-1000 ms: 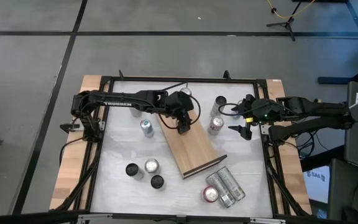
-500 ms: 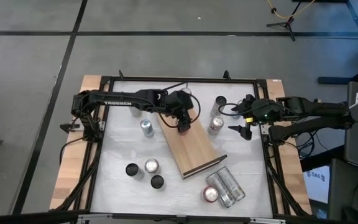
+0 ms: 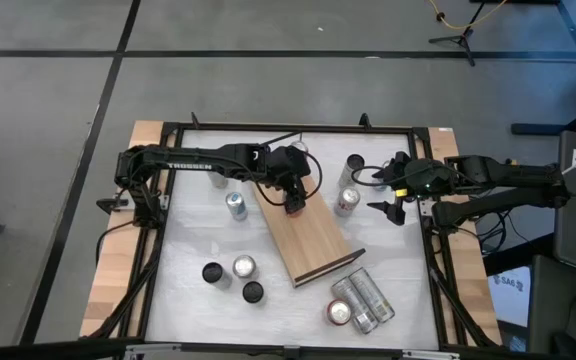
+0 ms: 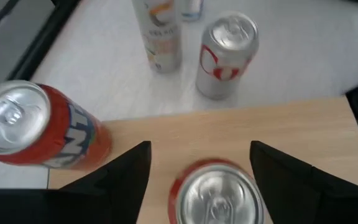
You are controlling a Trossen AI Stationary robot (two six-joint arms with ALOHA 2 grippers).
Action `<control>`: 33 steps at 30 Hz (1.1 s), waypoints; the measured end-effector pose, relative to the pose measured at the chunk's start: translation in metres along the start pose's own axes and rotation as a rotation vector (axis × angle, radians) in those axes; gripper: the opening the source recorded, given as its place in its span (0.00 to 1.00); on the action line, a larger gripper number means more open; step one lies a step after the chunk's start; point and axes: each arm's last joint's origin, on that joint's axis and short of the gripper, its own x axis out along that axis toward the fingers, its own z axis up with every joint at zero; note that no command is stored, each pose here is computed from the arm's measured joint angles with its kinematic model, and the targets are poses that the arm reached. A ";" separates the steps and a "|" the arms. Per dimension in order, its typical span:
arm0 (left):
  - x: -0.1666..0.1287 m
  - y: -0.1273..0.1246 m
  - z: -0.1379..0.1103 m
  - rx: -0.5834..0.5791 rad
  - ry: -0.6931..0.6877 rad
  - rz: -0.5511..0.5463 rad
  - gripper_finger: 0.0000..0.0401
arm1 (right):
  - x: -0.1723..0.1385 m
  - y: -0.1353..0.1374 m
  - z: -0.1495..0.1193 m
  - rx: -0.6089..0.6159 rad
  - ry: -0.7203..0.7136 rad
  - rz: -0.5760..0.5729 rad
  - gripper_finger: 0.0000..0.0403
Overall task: Place canned beverage on shelf
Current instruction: Align the left orange soda can with the other orange soda can
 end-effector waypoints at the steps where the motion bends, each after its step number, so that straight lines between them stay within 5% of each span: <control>1: 0.000 0.000 -0.001 0.002 0.007 -0.002 0.69 | 0.000 0.000 0.000 0.000 0.000 0.000 0.97; 12: 0.000 -0.001 -0.004 -0.017 0.034 0.012 0.90 | 0.000 0.000 0.000 0.000 0.000 0.000 0.97; 33: -0.004 -0.020 -0.013 0.061 0.061 0.095 0.90 | 0.000 0.000 0.000 0.000 0.001 0.000 0.97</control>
